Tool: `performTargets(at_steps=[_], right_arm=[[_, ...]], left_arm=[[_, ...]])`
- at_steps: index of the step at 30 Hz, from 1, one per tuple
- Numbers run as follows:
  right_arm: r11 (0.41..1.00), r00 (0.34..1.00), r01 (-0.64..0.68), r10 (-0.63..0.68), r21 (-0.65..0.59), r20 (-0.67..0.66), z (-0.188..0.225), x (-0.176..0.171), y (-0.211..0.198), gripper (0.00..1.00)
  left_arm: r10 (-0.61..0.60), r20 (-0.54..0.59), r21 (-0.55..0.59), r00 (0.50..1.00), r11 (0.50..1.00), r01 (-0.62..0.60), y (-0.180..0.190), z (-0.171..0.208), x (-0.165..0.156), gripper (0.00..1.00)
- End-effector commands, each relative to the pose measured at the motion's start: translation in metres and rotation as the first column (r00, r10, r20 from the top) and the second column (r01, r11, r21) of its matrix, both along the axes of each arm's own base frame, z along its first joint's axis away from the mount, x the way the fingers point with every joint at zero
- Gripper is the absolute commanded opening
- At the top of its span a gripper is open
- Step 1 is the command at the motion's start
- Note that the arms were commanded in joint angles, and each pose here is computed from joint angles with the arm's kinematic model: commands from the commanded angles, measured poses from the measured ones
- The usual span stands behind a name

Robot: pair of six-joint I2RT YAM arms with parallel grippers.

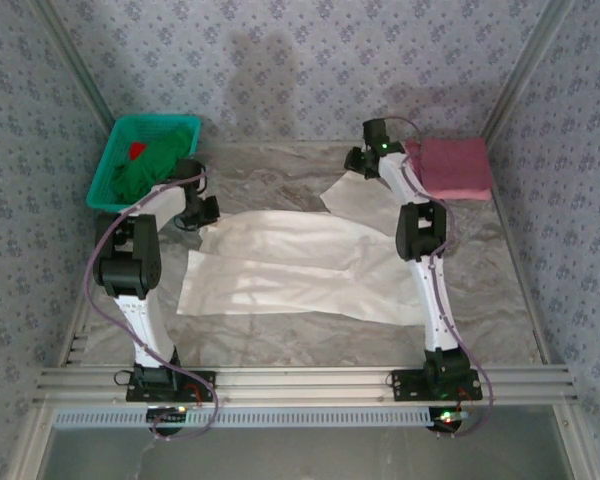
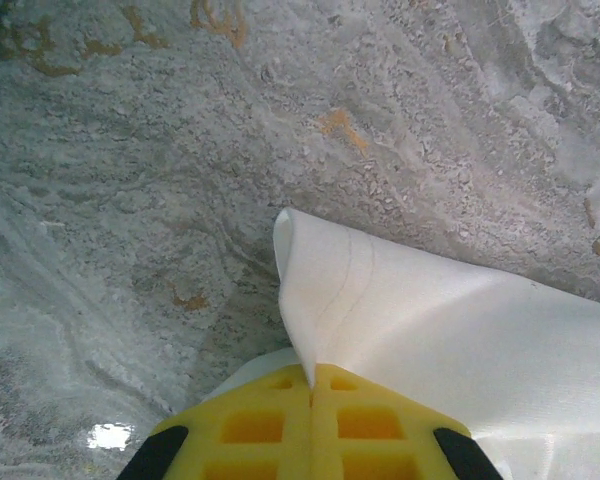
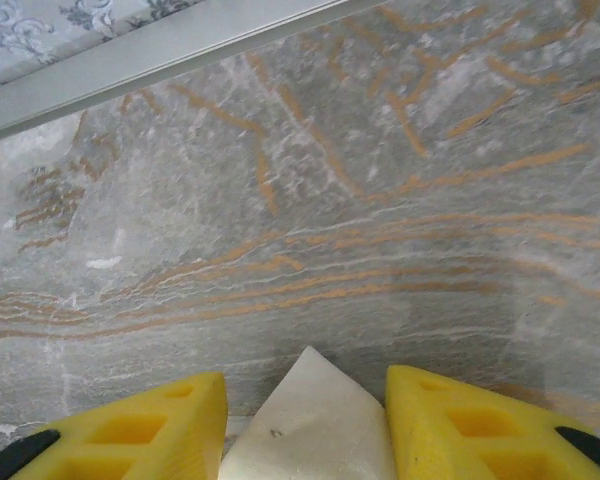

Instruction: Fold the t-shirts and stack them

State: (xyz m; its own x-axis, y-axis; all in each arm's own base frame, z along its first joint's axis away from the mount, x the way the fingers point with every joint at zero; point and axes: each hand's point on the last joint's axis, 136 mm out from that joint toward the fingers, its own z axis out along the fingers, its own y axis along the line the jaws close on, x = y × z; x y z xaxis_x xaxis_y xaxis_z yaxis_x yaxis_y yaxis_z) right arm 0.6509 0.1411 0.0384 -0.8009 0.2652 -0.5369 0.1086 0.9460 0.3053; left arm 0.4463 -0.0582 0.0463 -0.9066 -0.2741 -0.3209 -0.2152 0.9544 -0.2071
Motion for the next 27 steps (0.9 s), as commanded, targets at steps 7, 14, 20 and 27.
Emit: performTargets(at_steps=[7,14,20,27], right_arm=[[0.991,0.989,0.050,-0.066,-0.124,-0.132,-0.024,-0.031,-0.004,0.14],[0.993,0.995,0.088,-0.091,-0.080,-0.037,0.026,-0.012,-0.022,0.00],[0.989,0.989,0.128,-0.133,0.069,0.071,0.101,-0.002,-0.033,0.00],[0.970,0.977,0.099,-0.137,0.222,0.161,0.166,-0.001,-0.026,0.00]], left_arm=[[-0.001,0.007,-0.033,1.000,0.999,0.001,-0.006,0.001,0.001,0.00],[0.013,0.023,-0.033,1.000,0.999,-0.012,-0.003,0.006,0.004,0.00],[0.031,0.070,-0.037,0.997,0.999,-0.029,0.001,0.022,0.015,0.00],[0.031,0.099,-0.019,0.995,0.999,-0.029,0.006,0.039,0.024,0.00]])
